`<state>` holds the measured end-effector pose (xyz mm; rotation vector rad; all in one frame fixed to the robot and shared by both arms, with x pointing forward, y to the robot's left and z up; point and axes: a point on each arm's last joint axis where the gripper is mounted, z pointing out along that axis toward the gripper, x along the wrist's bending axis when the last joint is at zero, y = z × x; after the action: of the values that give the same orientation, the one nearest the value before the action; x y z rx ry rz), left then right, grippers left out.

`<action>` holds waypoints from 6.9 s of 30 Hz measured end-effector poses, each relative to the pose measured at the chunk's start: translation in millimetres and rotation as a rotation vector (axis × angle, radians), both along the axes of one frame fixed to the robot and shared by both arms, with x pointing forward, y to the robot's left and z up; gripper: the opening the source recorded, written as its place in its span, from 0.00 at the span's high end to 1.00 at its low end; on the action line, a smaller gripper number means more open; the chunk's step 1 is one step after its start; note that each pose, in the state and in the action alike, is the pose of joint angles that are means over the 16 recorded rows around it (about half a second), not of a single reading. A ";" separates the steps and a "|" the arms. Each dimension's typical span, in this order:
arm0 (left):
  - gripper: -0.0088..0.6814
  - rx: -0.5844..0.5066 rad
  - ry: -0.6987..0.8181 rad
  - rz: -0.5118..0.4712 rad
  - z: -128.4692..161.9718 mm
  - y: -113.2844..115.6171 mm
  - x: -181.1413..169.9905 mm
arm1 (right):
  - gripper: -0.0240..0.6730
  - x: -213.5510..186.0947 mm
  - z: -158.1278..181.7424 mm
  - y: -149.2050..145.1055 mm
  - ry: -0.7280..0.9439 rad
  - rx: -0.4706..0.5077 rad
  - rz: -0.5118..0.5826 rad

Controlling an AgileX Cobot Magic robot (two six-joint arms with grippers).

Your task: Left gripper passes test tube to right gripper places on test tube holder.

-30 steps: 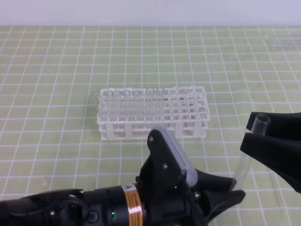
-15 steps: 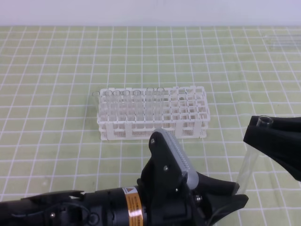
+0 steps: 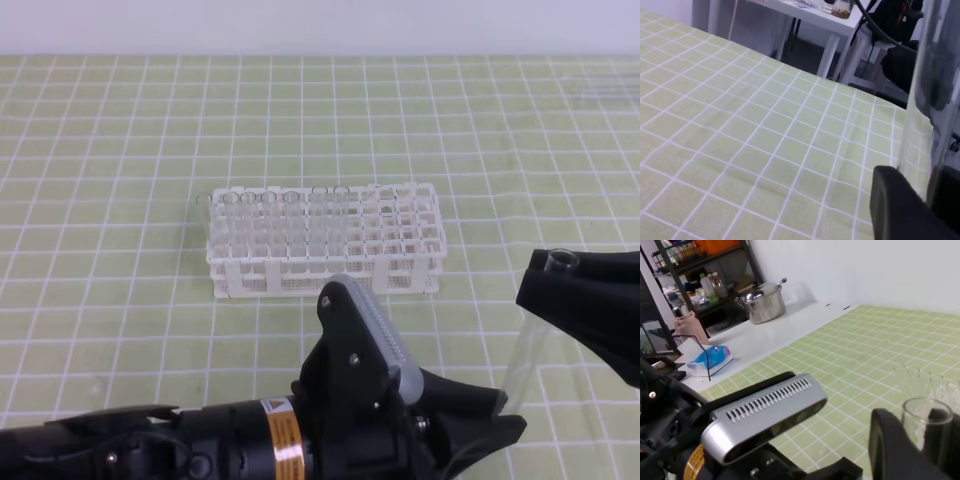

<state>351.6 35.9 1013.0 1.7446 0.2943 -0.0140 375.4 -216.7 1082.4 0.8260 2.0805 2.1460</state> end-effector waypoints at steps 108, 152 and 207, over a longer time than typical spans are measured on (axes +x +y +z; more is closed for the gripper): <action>0.94 0.248 -0.020 0.810 92.3 222.5 -41.5 | 0.95 37.7 48.3 14.6 -0.334 -0.367 -0.298; 0.94 0.246 -0.020 0.809 92.3 222.7 -41.8 | 0.95 121.6 -39.9 141.9 -0.350 -0.198 -0.661; 0.94 0.248 -0.016 0.808 91.9 222.9 -42.0 | 0.95 129.7 -73.8 150.3 -0.292 -0.320 -0.572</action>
<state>309.6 258.8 1104.9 1.7531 1.0019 0.6425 505.1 -66.5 1008.5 0.8674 1.7071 1.4894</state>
